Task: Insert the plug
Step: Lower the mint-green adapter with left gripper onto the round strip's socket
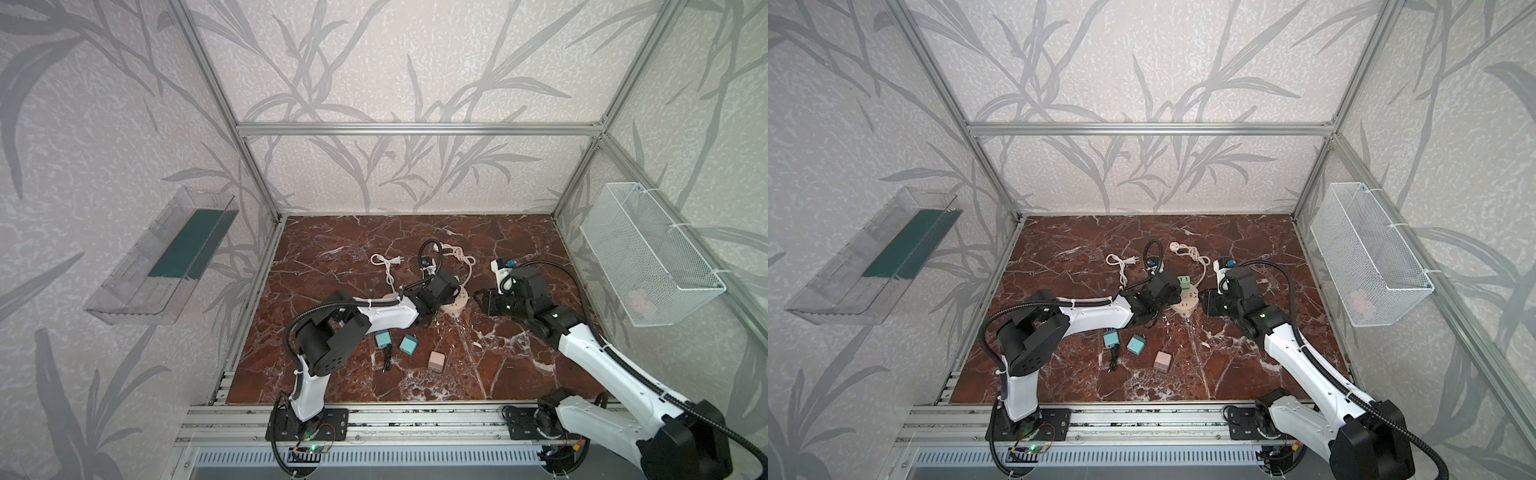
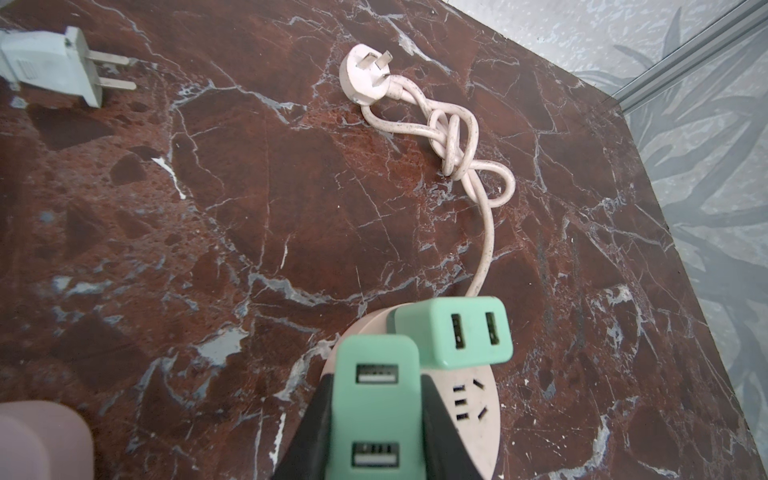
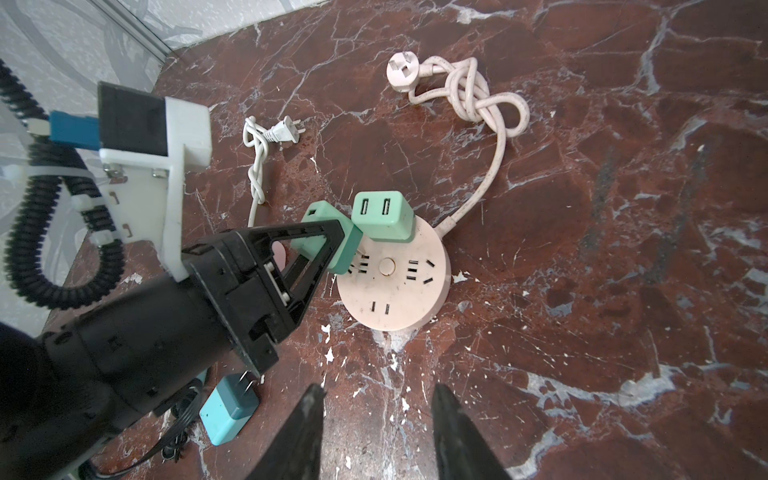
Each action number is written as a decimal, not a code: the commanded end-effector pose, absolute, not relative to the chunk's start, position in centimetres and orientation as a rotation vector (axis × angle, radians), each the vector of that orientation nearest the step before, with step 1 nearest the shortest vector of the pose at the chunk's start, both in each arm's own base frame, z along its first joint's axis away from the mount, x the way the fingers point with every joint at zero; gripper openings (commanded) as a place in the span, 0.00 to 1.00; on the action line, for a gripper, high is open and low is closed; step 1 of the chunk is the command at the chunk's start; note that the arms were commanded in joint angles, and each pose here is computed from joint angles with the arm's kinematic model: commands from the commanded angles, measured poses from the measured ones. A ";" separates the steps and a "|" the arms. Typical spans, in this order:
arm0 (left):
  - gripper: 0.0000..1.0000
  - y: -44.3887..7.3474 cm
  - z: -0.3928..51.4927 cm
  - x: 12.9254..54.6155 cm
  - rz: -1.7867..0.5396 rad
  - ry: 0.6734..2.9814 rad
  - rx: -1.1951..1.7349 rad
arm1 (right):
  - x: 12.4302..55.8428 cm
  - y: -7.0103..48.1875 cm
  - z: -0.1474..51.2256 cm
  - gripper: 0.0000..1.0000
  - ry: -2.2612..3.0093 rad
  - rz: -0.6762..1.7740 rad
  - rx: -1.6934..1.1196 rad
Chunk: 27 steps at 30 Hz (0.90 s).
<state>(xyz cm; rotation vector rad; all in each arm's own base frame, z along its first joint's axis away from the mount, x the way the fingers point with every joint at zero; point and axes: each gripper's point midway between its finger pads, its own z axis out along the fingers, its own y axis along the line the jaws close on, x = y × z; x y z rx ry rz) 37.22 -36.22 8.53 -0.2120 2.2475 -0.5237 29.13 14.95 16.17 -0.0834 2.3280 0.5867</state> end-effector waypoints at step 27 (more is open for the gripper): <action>0.00 -35.5 6.6 36.0 -0.340 2.264 -0.258 | 28.8 15.4 16.5 0.43 2.293 0.651 -0.083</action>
